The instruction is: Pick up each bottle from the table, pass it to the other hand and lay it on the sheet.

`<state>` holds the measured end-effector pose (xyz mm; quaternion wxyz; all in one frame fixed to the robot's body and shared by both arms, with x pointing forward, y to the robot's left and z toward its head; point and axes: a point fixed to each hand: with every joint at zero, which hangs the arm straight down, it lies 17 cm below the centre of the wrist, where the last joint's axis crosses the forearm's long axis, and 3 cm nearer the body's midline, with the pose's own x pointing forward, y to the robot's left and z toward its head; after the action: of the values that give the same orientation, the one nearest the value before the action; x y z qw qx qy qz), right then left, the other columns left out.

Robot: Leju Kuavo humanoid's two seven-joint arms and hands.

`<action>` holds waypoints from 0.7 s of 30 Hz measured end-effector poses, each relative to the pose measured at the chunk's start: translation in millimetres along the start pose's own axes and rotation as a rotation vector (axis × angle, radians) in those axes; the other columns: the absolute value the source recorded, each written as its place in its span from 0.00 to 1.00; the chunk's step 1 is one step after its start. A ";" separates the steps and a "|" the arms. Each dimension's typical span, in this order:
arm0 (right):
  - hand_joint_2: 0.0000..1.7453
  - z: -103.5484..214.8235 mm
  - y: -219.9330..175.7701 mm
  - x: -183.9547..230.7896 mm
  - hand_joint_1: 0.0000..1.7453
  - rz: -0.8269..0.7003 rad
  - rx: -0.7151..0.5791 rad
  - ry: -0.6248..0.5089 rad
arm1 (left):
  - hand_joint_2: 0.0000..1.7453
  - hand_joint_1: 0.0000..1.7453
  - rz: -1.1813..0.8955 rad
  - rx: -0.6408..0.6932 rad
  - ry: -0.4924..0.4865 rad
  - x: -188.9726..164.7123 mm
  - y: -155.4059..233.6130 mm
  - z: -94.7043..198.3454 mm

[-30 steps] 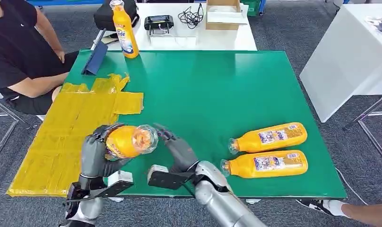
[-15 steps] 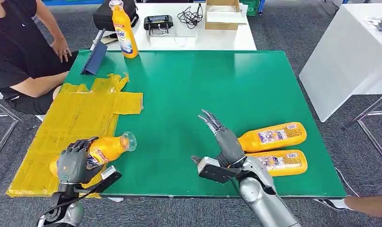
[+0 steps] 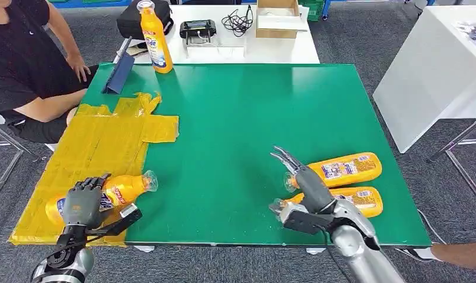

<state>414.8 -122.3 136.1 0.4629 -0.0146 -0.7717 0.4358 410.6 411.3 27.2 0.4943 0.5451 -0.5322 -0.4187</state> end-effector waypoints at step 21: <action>1.00 126.6 -12.4 -87.3 0.00 0.202 0.273 0.272 | 1.00 0.00 0.147 0.004 -0.134 26.5 6.8 13.9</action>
<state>377.3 -250.6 59.1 0.5144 -0.0876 -0.6305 0.5746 398.0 384.0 33.5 0.4858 0.4763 -0.6037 -0.4156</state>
